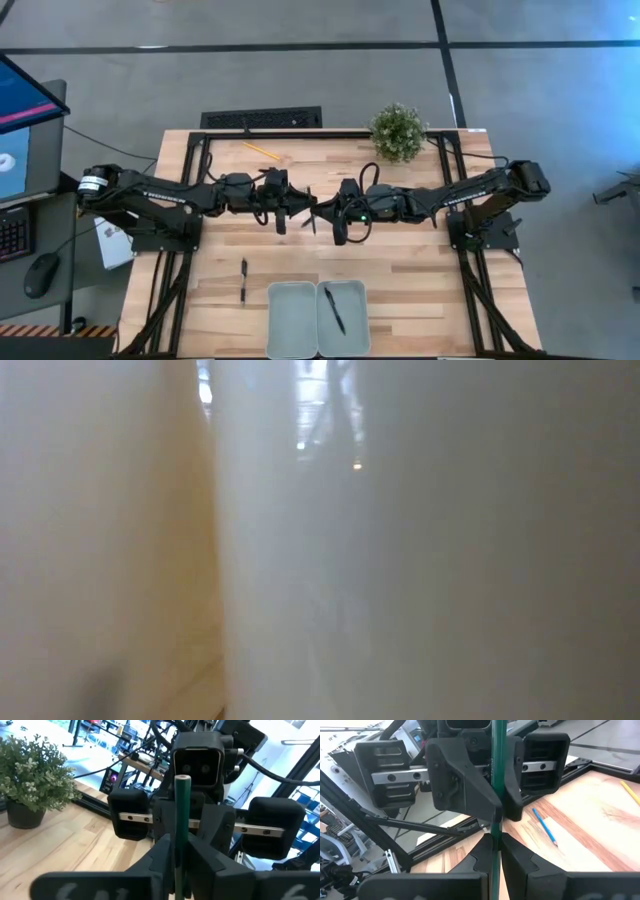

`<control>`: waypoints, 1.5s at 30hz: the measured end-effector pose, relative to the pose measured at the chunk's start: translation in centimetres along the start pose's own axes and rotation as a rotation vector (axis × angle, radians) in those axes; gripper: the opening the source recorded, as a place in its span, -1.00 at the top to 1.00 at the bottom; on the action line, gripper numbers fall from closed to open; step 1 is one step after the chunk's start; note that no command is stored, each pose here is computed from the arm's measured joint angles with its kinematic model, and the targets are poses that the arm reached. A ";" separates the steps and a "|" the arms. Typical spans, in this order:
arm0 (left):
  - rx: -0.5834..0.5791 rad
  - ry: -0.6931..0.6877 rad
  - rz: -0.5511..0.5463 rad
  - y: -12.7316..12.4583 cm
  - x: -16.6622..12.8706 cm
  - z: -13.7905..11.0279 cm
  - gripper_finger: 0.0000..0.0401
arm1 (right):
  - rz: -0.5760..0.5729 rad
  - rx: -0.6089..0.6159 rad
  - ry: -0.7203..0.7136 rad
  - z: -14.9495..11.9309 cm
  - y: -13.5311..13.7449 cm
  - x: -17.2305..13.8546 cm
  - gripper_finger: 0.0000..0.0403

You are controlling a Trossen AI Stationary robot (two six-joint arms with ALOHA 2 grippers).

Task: Sort pens & pencils
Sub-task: Put the green pencil into the left gray bin

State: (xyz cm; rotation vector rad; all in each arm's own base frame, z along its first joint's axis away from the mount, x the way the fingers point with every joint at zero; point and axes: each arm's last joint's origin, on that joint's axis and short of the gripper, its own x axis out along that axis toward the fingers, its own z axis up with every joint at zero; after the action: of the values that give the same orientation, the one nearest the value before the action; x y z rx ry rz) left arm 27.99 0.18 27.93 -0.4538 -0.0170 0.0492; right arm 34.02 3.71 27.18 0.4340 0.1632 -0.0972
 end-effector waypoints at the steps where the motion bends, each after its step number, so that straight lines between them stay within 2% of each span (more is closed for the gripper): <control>1: 0.000 0.000 0.000 0.0 0.0 0.0 0.88 | 0.000 0.000 0.000 0.0 0.0 0.0 0.74; 6: 0.002 0.000 0.000 0.0 0.0 0.0 0.95 | -0.001 0.000 0.000 0.0 0.0 0.0 0.74; 13: 0.005 -0.003 0.007 0.0 0.0 0.0 0.86 | -0.001 0.000 -0.001 0.0 0.0 0.0 0.74; 20: 0.005 -0.003 0.007 0.0 0.0 0.0 0.96 | -0.001 0.000 -0.001 0.0 0.0 0.0 0.74; 26: 0.005 -0.004 0.008 0.0 0.0 0.0 0.86 | -0.001 0.001 -0.001 0.0 0.0 0.0 0.74; 34: 0.003 -0.004 0.009 0.0 0.0 0.0 0.95 | -0.001 0.001 -0.001 0.0 0.0 0.0 0.74; 40: 0.002 -0.004 0.010 0.0 0.0 0.0 0.79 | 0.000 0.001 -0.001 0.0 0.0 0.0 0.74; 45: 0.002 -0.005 0.011 0.1 0.0 0.0 0.77 | 0.001 0.001 -0.002 0.0 0.0 0.0 0.74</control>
State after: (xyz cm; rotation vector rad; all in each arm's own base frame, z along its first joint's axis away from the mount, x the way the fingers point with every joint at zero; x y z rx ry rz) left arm 27.99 0.24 27.92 -0.4522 -0.0191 0.0615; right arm 34.03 3.71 27.20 0.4351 0.1613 -0.0968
